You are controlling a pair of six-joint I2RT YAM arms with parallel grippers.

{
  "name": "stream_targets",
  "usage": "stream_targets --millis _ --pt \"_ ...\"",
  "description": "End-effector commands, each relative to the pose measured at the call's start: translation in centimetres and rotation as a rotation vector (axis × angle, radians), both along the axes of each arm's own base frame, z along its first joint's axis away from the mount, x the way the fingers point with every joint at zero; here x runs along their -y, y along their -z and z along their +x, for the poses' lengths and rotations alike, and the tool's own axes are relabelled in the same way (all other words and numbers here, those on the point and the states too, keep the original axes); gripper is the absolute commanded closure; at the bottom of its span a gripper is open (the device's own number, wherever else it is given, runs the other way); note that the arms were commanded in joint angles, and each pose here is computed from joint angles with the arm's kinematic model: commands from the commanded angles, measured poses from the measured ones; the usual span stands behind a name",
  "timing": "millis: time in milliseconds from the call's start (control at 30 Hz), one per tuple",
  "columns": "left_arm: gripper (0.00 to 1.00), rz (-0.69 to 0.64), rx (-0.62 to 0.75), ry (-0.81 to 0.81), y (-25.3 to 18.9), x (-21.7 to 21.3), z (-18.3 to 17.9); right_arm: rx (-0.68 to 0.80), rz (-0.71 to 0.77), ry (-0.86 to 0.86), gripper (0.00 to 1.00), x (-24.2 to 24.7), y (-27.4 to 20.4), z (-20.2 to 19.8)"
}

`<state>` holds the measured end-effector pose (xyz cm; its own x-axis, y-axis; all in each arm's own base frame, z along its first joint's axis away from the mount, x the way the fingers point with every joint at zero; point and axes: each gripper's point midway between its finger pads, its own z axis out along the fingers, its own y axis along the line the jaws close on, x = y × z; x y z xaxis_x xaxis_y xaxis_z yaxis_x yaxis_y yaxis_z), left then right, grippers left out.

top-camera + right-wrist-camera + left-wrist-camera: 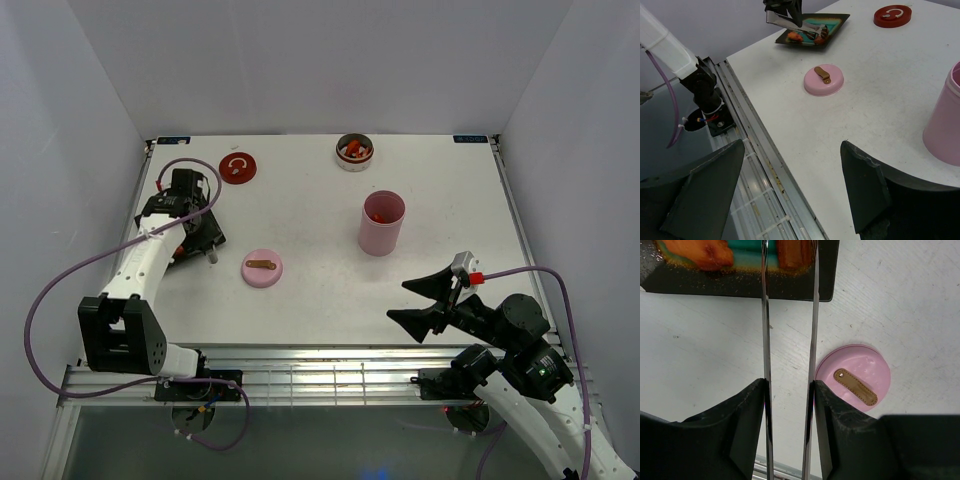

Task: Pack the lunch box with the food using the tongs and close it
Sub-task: Pick up the fake food from the plate.

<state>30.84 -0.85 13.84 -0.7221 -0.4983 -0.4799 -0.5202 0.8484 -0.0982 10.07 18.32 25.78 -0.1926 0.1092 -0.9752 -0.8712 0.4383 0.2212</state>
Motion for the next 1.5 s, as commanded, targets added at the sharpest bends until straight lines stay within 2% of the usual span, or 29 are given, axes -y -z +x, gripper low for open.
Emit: stream_targets --millis 0,333,767,1467 --pt "0.47 0.012 0.015 0.007 -0.7 -0.3 0.9 0.056 0.034 -0.001 0.17 0.4 -2.2 -0.5" --pt "0.47 -0.019 -0.007 0.014 0.5 -0.7 1.6 0.053 0.032 -0.001 0.17 0.4 -2.1 -0.5" --pt "0.52 -0.078 -0.011 0.050 1.3 -0.2 2.3 0.056 0.034 0.002 0.17 0.4 -2.2 -0.5" --pt "0.50 -0.086 -0.050 0.065 1.1 0.0 1.6 0.055 0.033 0.002 0.17 0.4 -2.1 -0.5"
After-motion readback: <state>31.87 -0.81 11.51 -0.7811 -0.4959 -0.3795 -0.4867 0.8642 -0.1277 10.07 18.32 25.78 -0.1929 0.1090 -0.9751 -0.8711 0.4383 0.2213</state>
